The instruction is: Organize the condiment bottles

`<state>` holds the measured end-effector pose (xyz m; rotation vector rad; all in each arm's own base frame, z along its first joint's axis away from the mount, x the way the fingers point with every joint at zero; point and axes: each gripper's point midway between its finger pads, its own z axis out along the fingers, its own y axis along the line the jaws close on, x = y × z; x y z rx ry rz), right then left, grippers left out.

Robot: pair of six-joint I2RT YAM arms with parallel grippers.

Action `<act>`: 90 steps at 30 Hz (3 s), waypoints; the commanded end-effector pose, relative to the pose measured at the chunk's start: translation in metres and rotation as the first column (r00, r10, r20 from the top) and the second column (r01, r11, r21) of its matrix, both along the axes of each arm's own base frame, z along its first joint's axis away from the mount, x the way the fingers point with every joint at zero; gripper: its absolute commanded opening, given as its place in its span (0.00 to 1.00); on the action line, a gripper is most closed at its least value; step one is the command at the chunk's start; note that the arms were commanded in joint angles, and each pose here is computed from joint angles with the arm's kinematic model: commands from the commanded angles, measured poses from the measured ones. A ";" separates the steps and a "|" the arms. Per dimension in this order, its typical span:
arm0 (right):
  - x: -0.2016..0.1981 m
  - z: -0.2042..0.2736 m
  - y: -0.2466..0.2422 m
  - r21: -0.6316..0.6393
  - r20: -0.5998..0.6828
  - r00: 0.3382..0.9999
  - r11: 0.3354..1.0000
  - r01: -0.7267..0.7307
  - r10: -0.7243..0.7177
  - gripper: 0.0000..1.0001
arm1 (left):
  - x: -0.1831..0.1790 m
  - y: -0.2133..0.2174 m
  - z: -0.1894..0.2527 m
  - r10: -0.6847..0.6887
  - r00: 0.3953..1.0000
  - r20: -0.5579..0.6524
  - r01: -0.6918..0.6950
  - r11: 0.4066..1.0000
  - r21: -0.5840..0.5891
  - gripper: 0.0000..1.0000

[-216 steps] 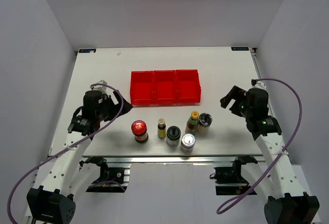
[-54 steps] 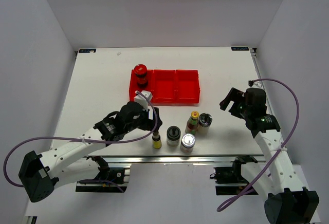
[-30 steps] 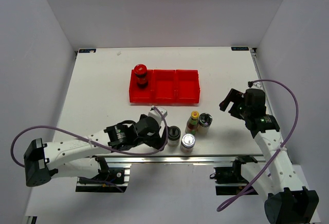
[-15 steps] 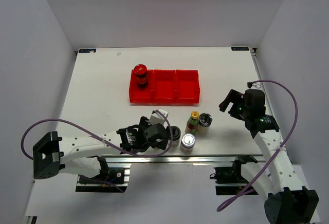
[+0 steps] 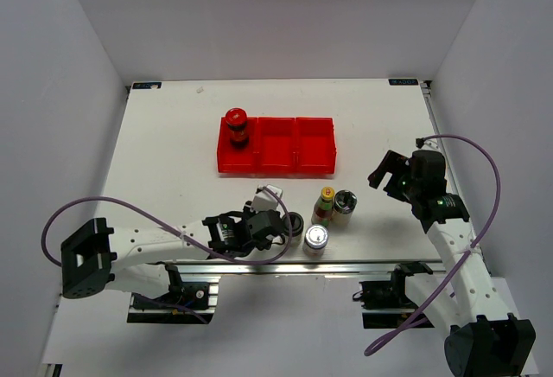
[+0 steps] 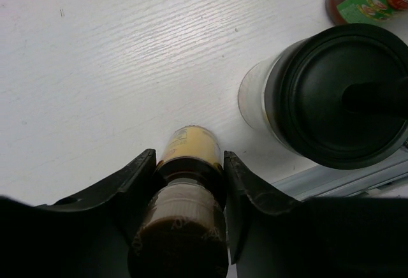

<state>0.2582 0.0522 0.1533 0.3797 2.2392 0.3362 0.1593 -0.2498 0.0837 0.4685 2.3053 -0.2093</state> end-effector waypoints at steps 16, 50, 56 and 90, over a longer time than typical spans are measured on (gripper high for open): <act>0.002 0.006 0.002 0.003 0.023 0.999 1.000 -0.023 0.022 0.89 | 0.107 -0.005 0.116 0.186 0.954 0.235 -0.148 0.974 -0.171 0.38; 0.015 -0.015 -0.008 -0.046 -0.063 0.998 0.999 0.029 -0.032 0.89 | 0.358 -0.045 0.080 0.209 0.951 0.228 -0.185 0.975 -0.123 0.46; 0.013 -0.018 -0.008 -0.046 -0.077 0.997 0.999 0.028 -0.032 0.89 | 0.369 -0.039 0.073 0.233 0.942 0.240 -0.207 0.970 -0.131 0.52; 0.012 -0.013 -0.005 -0.032 -0.046 0.999 0.999 0.014 -0.015 0.89 | 0.217 -0.055 0.174 -0.052 0.948 0.314 0.132 0.962 -0.238 0.98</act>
